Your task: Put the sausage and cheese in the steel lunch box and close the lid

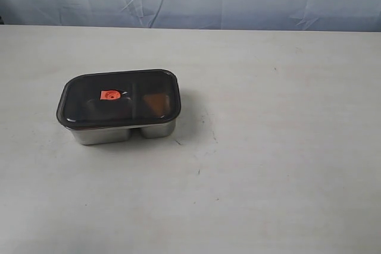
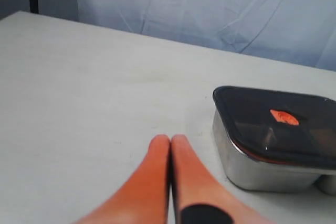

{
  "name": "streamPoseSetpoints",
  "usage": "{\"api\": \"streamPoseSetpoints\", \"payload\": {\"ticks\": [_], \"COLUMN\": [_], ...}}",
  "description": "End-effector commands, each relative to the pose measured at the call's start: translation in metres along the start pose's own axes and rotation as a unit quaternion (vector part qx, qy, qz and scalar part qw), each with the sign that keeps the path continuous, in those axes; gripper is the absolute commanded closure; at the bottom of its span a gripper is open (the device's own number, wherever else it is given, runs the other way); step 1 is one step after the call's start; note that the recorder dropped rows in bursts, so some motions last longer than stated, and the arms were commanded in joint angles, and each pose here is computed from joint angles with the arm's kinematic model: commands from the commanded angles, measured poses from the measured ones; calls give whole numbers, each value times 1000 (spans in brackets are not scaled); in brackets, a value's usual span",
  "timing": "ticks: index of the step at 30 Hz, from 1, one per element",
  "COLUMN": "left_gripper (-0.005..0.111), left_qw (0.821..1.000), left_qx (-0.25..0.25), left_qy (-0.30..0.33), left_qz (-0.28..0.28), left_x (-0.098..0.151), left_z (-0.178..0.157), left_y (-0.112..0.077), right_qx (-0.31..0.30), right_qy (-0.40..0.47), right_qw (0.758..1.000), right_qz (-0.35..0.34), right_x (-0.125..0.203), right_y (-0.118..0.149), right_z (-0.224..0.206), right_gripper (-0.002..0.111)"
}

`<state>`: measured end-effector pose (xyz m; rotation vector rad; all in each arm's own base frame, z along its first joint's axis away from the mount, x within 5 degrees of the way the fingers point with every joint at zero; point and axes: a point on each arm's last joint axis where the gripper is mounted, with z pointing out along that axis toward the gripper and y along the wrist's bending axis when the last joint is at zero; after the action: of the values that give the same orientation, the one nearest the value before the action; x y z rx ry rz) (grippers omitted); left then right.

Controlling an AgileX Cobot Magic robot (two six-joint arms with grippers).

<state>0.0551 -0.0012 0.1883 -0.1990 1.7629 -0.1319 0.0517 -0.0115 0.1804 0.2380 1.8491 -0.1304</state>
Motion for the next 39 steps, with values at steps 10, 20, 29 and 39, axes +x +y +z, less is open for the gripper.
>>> {"api": "streamPoseSetpoints", "payload": {"ticks": [10, 20, 29, 39], "left_gripper": [107, 107, 107, 107], "left_qw": [997, 997, 997, 997], "left_qx": [-18, -18, -18, -19], "left_qy": [-39, -39, -39, -39], "left_qz": [60, 62, 62, 64], "left_x": [-6, -6, -6, -6], "left_z": [0, 0, 0, 0], "left_y": [3, 3, 3, 3], "right_qx": [1, 1, 1, 1], "right_qy": [-8, -7, -7, -7], "right_qw": [1000, 1000, 1000, 1000], "right_qz": [0, 0, 0, 0], "right_x": [0, 0, 0, 0], "right_y": [0, 0, 0, 0], "right_z": [0, 0, 0, 0], "right_gripper": [108, 108, 108, 108]}}
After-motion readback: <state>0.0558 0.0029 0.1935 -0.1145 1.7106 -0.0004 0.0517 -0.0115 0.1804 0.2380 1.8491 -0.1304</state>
